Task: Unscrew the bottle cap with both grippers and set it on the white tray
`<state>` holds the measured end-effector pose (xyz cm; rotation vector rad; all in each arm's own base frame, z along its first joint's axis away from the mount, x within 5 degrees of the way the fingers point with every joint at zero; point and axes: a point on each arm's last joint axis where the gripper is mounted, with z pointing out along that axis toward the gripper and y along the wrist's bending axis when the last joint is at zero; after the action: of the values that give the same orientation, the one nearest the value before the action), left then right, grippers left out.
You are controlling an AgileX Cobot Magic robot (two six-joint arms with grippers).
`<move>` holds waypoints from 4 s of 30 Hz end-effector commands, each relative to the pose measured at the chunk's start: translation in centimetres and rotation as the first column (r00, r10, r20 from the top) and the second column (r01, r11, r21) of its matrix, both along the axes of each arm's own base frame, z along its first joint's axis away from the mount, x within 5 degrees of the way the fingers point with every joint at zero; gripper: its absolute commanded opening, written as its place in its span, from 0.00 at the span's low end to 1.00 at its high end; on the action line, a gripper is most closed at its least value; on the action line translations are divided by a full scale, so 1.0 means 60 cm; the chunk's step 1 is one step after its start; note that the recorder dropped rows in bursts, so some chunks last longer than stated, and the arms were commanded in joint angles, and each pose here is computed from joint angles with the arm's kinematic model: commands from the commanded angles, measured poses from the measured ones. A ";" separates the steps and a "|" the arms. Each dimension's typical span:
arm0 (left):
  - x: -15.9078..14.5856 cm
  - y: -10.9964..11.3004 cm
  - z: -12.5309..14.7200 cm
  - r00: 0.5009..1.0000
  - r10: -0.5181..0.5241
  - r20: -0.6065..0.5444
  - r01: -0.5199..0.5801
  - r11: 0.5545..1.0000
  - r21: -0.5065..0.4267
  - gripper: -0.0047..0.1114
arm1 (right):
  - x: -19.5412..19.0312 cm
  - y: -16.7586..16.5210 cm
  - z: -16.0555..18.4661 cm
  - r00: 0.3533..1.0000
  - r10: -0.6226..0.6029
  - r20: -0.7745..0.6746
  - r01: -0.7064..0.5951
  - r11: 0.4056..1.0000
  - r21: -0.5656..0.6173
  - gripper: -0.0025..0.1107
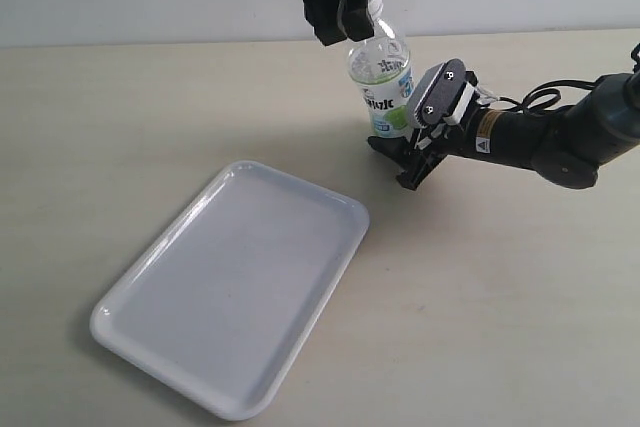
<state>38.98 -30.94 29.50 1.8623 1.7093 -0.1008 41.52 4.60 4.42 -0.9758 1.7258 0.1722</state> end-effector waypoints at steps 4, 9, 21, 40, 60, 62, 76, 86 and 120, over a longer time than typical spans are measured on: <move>-0.003 0.000 0.004 1.000 0.001 -0.013 -0.001 1.000 -0.010 0.55 | 0.003 -0.001 0.004 1.000 -0.007 0.013 0.007 1.000 -0.002 0.02; -0.005 0.001 0.011 1.000 0.002 -0.004 -0.002 1.000 -0.017 0.39 | 0.003 -0.001 0.004 1.000 -0.007 0.013 0.007 1.000 -0.002 0.02; -0.001 -0.003 0.015 0.998 0.060 -0.012 -0.061 0.996 -0.072 0.04 | 0.003 -0.001 0.004 1.000 -0.007 0.013 0.007 1.000 -0.002 0.02; -0.006 -0.001 0.012 0.846 0.418 -0.332 -0.483 0.864 -0.142 0.04 | 0.003 -0.001 0.003 1.000 -0.009 0.010 0.009 1.000 -0.002 0.02; -0.006 0.006 0.009 0.959 0.236 -0.155 -0.247 0.967 -0.056 0.45 | 0.003 -0.002 0.002 1.000 -0.013 0.000 0.013 1.000 -0.009 0.02; -0.005 0.006 0.009 0.969 0.208 -0.134 -0.216 0.975 -0.050 0.40 | 0.003 -0.002 0.002 1.000 -0.013 0.000 0.013 1.000 -0.009 0.02; -0.015 0.007 0.029 0.998 0.041 -0.042 -0.043 0.999 -0.033 0.52 | 0.002 -0.003 0.000 1.000 -0.012 -0.002 0.012 0.999 -0.029 0.02; -0.023 0.010 0.060 0.999 0.043 -0.010 -0.043 0.995 -0.090 0.52 | 0.002 -0.004 -0.001 1.000 -0.015 -0.007 0.015 0.999 -0.036 0.02; -0.012 0.002 0.034 0.998 0.054 -0.027 -0.056 0.995 -0.085 0.58 | 0.002 -0.004 -0.001 1.000 -0.017 -0.011 0.017 0.999 -0.033 0.02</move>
<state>38.18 -30.64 31.53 1.7763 1.7483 -0.1582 41.56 4.50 4.35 -0.9760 1.7349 0.1586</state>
